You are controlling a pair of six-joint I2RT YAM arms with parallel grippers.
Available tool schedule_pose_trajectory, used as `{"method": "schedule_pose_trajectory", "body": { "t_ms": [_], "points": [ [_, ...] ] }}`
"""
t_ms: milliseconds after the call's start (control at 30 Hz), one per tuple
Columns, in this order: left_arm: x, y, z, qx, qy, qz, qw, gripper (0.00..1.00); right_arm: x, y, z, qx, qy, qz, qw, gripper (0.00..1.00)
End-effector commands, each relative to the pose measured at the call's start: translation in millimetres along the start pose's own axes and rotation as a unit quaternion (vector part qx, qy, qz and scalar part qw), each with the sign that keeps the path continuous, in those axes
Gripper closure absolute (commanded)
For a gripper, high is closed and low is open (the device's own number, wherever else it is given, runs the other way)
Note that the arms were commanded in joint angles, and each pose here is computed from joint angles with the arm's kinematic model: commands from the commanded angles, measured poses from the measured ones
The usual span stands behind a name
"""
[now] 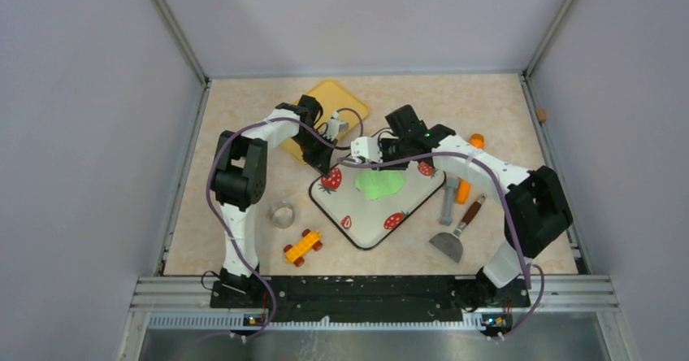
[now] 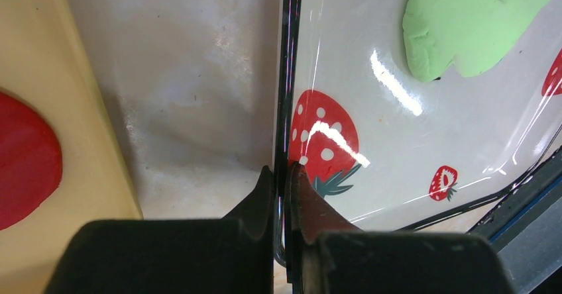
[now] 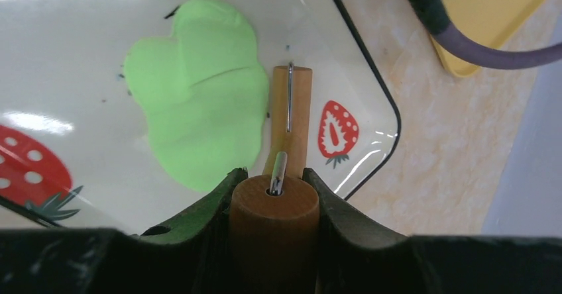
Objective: Roll out the dumpling wrappers from the dough
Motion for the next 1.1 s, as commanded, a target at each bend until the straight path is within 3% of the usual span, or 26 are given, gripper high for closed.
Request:
{"method": "schedule_pose_trajectory", "body": {
  "t_ms": [0, 200, 400, 700, 867, 1067],
  "points": [
    [2, -3, 10, 0.007, -0.005, 0.001, 1.000, 1.00, -1, -29, 12, 0.030, 0.001, 0.043, 0.999, 1.00],
    [1, -3, 10, 0.008, -0.006, -0.007, 1.000, 1.00, -27, -4, -21, -0.004, -0.032, 0.046, 0.998, 1.00],
    [0, -2, 9, 0.007, -0.005, -0.015, 1.000, 1.00, -21, 25, -65, -0.050, -0.043, 0.025, 0.998, 1.00],
    [-1, 1, 8, 0.003, -0.009, -0.020, 1.000, 1.00, -8, 18, -46, -0.051, -0.025, -0.006, 0.998, 1.00],
    [-1, 0, 8, 0.006, -0.008, -0.023, 1.000, 1.00, 10, 8, -26, -0.044, 0.028, -0.007, 0.999, 1.00],
    [1, 3, 8, 0.005, -0.004, -0.017, 1.000, 1.00, 54, -7, -31, -0.021, 0.139, -0.008, 0.990, 1.00]
  ]
}}
Point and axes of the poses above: each gripper's point midway between its finger pads, its own z axis out along the fingers, its own x axis along the line the jaws close on, y = z × x, the point moved 5 cm from there along -z, back along the fingers, and after that the axes turned 1 degree about z, right-handed, at the moved point
